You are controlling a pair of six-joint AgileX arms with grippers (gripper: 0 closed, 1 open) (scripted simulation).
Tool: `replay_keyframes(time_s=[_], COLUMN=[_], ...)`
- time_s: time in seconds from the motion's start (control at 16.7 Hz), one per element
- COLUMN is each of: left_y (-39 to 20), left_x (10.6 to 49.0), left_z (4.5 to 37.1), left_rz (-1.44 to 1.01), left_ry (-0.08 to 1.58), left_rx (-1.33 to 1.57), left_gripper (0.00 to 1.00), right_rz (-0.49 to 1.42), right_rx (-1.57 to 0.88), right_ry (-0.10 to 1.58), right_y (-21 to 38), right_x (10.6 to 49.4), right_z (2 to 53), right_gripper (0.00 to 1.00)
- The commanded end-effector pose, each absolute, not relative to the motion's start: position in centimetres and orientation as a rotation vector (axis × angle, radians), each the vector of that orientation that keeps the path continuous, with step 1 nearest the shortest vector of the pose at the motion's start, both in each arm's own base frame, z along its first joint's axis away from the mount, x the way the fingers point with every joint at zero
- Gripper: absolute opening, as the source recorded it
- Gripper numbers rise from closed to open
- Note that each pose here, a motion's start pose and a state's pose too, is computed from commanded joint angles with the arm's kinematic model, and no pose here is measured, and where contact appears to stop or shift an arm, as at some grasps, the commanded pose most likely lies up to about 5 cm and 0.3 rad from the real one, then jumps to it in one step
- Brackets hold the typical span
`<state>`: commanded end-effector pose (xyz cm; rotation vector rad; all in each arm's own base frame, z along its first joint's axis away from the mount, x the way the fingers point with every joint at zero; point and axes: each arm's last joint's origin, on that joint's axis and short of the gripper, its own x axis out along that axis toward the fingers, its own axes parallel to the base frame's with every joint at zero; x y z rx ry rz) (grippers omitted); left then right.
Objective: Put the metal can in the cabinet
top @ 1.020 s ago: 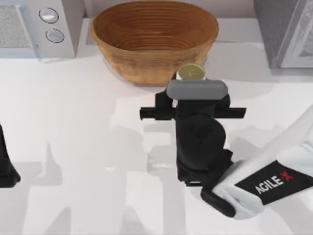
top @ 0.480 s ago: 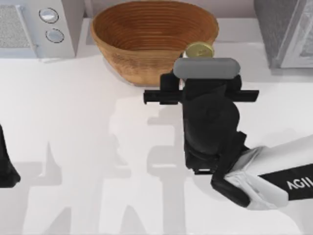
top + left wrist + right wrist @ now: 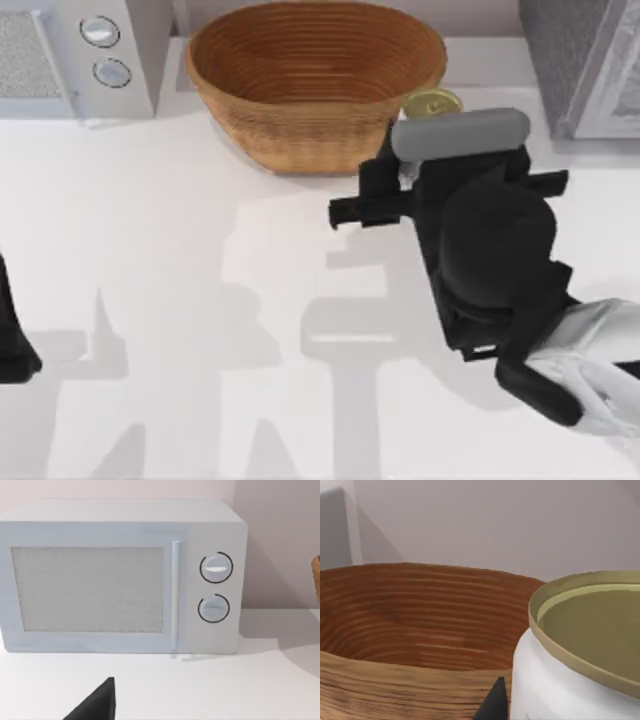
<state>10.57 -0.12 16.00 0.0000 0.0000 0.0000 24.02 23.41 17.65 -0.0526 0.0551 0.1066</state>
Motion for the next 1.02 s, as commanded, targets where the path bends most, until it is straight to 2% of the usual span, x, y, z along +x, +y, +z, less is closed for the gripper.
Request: replay_keyframes(time_s=[0.18, 0.36, 0.66, 0.84, 1.02], left_y=[-0.1, -0.1, -0.1, -0.1, -0.1], left_x=[10.6, 10.6, 10.6, 10.6, 10.6], left_z=[16.0, 16.0, 16.0, 16.0, 16.0], left_rz=[0.000, 0.000, 0.000, 0.000, 0.000], left_ry=[0.000, 0.000, 0.000, 0.000, 0.000], left_rx=[0.000, 0.000, 0.000, 0.000, 0.000], left_gripper=[1.00, 1.00, 1.00, 1.00, 1.00], right_rz=[0.062, -0.059, -0.059, -0.028, -0.029], right_rx=[-0.099, -0.068, 0.029, 0.030, 0.022], right_ry=[0.140, 0.124, -0.052, -0.039, 0.010], right_y=[17.7, 11.6, 5.0, 2.4, 0.8], right_x=[24.2, 23.3, 16.8, 13.2, 11.5], right_z=[18.0, 20.3, 24.3, 21.6, 18.0], right_gripper=[0.00, 0.00, 0.00, 0.00, 0.00])
